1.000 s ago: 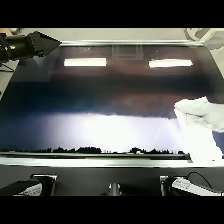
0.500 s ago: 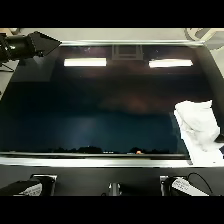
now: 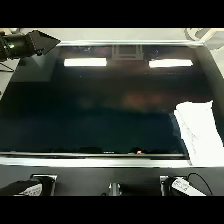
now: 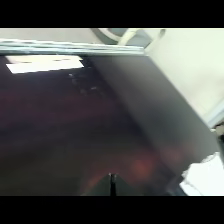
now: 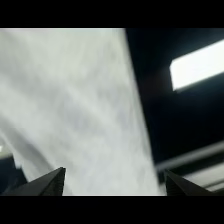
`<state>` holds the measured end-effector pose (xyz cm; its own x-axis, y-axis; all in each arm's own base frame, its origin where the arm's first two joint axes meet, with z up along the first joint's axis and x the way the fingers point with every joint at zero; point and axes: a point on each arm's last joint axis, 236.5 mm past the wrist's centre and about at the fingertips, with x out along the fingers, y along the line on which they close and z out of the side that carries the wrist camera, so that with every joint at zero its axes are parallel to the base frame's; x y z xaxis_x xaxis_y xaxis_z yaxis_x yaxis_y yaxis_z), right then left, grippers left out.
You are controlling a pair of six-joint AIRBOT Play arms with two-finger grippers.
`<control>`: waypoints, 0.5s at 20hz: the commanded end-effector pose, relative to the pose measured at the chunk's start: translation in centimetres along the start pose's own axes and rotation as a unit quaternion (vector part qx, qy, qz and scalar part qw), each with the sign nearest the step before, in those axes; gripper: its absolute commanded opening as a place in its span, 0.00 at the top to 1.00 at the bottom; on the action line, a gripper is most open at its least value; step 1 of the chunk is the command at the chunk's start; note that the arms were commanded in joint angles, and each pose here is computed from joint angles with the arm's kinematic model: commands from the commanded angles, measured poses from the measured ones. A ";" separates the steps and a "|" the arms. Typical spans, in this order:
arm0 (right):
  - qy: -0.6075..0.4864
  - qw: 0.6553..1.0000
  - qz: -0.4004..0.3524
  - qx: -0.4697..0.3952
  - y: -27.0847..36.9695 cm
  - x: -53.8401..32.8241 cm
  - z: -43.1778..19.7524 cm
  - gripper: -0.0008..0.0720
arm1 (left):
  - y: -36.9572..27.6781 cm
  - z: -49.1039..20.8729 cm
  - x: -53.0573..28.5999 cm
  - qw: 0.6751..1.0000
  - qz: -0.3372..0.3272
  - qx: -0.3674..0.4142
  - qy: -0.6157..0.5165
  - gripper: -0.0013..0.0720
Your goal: Fold the shirts.
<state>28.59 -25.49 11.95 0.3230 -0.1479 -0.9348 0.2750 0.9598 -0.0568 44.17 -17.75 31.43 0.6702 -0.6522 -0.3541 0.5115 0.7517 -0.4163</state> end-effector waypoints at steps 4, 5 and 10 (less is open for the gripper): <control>-0.290 0.933 -0.013 -0.213 13.8 -14.7 14.6 0.07 | 12.6 -4.8 -3.7 0.918 0.358 0.086 0.147 0.93; -0.244 0.939 0.024 -0.240 17.5 -12.8 13.0 0.11 | 13.3 -6.9 -3.3 0.911 0.362 0.073 0.186 0.90; 0.090 0.921 0.149 -0.348 27.3 -1.1 -0.8 0.08 | 14.6 -20.9 -3.7 0.850 0.358 -0.036 0.385 0.00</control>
<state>39.40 -4.19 17.03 0.4281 0.0677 -0.9012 -0.3423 0.9350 -0.0924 42.16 -8.22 14.25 0.4371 -0.0207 -0.8992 0.1244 0.9915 0.0377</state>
